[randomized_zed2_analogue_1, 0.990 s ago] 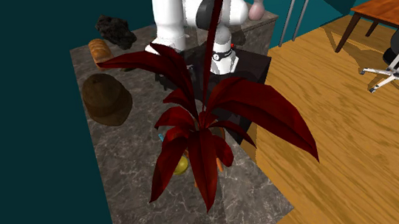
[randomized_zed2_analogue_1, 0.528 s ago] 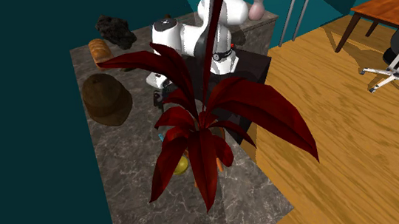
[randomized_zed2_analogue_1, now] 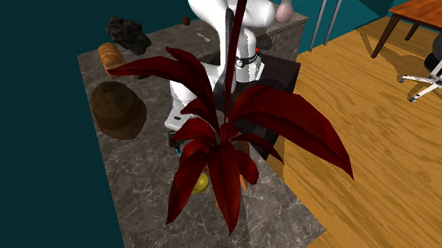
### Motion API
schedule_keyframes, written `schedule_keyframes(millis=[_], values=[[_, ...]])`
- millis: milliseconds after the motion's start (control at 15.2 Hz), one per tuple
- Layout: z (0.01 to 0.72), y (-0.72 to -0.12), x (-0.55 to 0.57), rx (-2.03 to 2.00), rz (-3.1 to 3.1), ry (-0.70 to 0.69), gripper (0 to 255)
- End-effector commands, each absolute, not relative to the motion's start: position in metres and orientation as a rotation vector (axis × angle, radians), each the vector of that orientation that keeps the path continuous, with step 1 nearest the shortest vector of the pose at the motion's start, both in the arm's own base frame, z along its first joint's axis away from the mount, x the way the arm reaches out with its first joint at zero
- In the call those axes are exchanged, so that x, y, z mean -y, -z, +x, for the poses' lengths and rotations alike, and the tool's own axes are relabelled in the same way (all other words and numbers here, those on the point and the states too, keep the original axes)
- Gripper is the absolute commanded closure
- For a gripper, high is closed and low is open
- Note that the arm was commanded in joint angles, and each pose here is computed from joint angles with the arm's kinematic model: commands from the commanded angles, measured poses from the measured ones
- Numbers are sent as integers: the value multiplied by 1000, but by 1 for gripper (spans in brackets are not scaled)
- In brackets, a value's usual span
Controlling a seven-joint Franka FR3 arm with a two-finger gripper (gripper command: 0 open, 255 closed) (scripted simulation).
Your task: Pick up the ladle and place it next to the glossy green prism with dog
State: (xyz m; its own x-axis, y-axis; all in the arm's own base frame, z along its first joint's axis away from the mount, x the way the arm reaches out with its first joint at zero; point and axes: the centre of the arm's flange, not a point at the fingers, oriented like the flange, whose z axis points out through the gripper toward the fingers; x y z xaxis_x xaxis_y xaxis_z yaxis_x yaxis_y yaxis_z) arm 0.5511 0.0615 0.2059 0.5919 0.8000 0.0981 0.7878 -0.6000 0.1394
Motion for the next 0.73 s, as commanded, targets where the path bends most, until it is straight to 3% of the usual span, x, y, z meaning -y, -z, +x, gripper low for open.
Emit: schedule_keyframes(millis=[0, 660], values=[[565, -184, -68, -1430, 2686, -235, 0], [597, -113, -79, -1554, 2594, -242, 0]])
